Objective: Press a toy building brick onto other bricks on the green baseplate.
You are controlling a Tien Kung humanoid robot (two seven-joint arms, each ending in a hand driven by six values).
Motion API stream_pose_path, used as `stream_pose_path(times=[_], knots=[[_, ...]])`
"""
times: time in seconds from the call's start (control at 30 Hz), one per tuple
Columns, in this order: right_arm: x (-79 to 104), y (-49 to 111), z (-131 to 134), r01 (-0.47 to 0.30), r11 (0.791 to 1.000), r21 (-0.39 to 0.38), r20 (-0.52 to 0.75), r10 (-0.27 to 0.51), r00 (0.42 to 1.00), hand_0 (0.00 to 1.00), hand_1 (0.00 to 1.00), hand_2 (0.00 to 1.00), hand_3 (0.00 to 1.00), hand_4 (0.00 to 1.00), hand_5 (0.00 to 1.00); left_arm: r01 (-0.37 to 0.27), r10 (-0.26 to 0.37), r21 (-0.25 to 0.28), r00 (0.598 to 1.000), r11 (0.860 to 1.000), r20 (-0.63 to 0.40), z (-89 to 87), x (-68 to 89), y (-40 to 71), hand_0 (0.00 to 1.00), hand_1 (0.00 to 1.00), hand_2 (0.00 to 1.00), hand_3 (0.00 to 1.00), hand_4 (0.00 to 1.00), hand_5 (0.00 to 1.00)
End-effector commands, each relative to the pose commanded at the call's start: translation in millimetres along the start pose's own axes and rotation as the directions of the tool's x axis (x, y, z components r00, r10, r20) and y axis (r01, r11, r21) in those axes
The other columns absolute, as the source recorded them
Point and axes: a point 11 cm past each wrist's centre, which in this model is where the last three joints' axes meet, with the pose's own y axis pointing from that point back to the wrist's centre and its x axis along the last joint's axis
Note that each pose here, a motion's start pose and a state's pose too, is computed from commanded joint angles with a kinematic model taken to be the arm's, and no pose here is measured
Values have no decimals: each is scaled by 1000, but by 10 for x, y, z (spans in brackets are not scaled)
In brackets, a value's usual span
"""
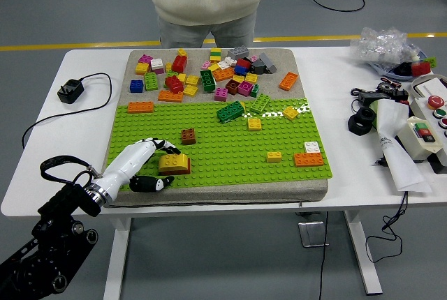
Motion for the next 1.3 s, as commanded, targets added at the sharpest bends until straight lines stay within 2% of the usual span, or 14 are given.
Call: stream_pose_path(times=[0.47,1.3], knots=[[-7,1,-8,2,1000,1,3,-2,1000,802,731,755,745,998,666,-7,7,-7,1000,1000,-4,15,17,-14,906,767,611,650,841,79],[-13,2,-11,4,1000,2,2,-4,1000,802,731,755,743,998,667,-23,23,-23,1000,999,-6,67,80,-110,914,769,616,656,852,86]])
